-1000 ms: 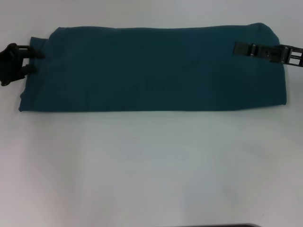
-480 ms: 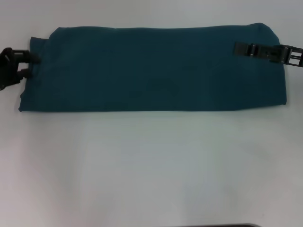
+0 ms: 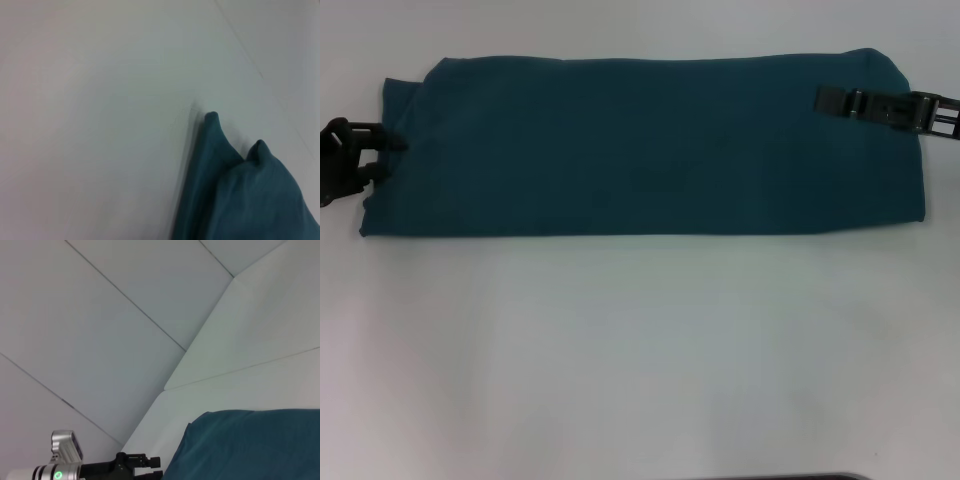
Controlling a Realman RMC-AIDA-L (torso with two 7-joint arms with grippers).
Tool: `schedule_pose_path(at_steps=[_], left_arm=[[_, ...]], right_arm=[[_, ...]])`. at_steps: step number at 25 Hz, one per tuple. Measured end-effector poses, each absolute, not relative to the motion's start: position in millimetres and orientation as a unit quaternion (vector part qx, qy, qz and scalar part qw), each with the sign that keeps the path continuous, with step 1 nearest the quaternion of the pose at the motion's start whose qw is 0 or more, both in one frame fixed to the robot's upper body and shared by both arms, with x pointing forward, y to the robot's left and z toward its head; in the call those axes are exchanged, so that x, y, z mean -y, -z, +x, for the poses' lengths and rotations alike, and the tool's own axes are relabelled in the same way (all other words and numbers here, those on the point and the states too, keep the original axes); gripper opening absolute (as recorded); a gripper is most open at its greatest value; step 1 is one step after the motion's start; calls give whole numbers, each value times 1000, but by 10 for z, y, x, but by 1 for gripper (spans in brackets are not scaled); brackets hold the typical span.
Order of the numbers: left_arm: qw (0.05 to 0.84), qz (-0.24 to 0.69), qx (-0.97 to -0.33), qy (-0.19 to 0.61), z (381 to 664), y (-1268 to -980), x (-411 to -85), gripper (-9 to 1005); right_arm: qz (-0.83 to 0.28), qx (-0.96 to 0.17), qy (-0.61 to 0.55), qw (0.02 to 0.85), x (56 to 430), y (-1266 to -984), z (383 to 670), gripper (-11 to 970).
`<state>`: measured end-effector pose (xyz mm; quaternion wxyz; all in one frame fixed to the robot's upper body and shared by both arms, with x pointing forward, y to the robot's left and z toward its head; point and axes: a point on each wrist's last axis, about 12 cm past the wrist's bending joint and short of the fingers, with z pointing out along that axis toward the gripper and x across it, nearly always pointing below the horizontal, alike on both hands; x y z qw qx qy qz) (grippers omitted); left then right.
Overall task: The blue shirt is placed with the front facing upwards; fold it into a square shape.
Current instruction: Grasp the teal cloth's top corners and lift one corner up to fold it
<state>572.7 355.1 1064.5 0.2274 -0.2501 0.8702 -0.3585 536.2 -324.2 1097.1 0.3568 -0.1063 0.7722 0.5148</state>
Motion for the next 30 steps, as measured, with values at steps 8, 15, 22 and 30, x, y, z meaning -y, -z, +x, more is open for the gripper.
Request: schedule_pose_path(at_steps=[8, 15, 22, 30], left_arm=[[229, -160, -896, 346, 5924, -11138, -3700, 539], [169, -61, -947, 266, 6150, -11365, -3671, 589], [170, -68, -952, 246, 6233, -11290, -3507, 639], [192, -157, -931, 267, 6099, -11062, -3618, 880]], right_arm=[[-108, -773, -514, 356, 3257, -10979, 5363, 925], [-111, -774, -512, 355, 3250, -10966, 5354, 925], [-109, -772, -514, 357, 3248, -10965, 5352, 924], [-106, -772, -516, 356, 3235, -10945, 5339, 925]])
